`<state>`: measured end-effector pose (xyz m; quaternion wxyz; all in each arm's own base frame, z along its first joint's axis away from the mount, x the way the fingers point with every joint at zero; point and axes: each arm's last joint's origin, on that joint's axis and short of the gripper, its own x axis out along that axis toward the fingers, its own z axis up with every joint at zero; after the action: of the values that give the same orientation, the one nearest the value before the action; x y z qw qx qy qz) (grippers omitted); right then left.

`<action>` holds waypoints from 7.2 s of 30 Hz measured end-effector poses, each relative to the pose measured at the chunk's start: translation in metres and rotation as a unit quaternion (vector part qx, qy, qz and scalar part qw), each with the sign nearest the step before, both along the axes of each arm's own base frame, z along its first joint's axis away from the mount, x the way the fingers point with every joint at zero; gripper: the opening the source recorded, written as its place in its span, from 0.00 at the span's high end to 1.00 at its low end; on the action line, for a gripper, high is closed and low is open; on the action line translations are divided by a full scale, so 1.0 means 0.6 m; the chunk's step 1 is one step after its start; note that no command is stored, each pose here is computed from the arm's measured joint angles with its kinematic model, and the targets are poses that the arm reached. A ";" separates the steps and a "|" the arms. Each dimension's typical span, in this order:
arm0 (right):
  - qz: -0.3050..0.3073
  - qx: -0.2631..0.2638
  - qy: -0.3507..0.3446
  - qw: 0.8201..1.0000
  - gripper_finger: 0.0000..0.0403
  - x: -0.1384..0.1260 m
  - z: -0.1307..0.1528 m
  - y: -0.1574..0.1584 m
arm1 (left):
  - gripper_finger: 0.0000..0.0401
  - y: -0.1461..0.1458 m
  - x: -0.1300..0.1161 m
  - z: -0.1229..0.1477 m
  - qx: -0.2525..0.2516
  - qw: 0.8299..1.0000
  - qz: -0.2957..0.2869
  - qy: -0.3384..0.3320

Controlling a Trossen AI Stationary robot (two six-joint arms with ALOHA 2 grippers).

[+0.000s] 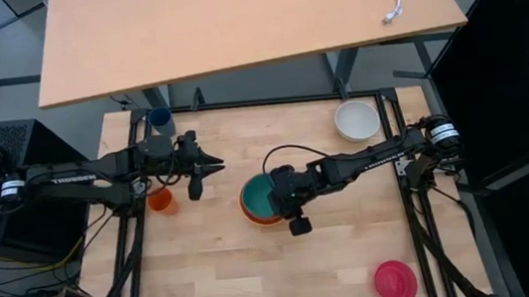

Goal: Nest bowls inside each other
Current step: Stack the blue bowl on top of the orange bowl, then stack the white bowl on top of the blue bowl, then stack the pink bowl on top of the white bowl

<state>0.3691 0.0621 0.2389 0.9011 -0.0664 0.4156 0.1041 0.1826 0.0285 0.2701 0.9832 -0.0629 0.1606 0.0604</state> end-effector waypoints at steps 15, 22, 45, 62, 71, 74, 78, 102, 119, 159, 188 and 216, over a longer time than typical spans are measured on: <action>-0.090 -0.039 0.003 0.995 0.80 -0.032 0.024 -0.038 | 0.88 0.000 -0.002 -0.005 0.002 1.000 -0.002 0.015; -0.206 -0.089 0.006 0.974 0.90 -0.086 0.054 -0.086 | 0.89 0.000 -0.001 -0.004 0.010 1.000 -0.005 0.013; -0.522 -0.028 0.077 0.849 0.73 -0.284 -0.022 -0.273 | 0.87 -0.009 0.000 -0.004 0.016 1.000 -0.021 0.013; -0.574 0.012 0.166 0.802 0.47 -0.298 -0.090 -0.332 | 0.85 -0.009 -0.001 -0.007 0.013 0.999 -0.021 0.024; -0.548 0.008 0.194 0.814 0.83 -0.290 -0.107 -0.340 | 0.87 -0.009 -0.002 -0.008 0.010 0.999 -0.020 0.026; -0.523 0.015 0.173 0.834 0.86 -0.273 -0.091 -0.329 | 0.87 -0.009 -0.001 -0.006 0.012 1.000 -0.020 0.021; -0.487 0.026 0.147 0.860 0.91 -0.253 -0.067 -0.313 | 0.87 -0.009 0.000 -0.004 0.014 1.000 -0.020 0.014; -0.095 -0.010 -0.033 0.995 1.00 -0.085 0.079 -0.053 | 0.90 -0.004 0.002 0.005 0.050 0.999 0.010 -0.010; -0.012 -0.041 0.018 0.999 1.00 -0.012 0.011 -0.004 | 0.90 -0.004 0.001 0.002 0.027 0.999 0.017 -0.001; -0.010 -0.009 0.018 1.000 0.76 -0.008 0.044 -0.003 | 0.88 -0.005 0.000 -0.001 0.025 1.000 0.013 0.006; -0.019 -0.014 0.064 0.998 1.00 0.010 -0.006 0.003 | 0.87 -0.005 -0.001 -0.004 0.024 0.999 0.013 0.018; -0.135 -0.045 0.164 0.976 0.73 -0.089 0.116 0.007 | 0.86 -0.006 -0.002 -0.008 0.024 0.999 0.006 0.029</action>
<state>0.3155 0.0665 0.3083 0.8225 -0.0323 0.5671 -0.0284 0.1814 0.0247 0.2653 0.9789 -0.0388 0.1874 0.0720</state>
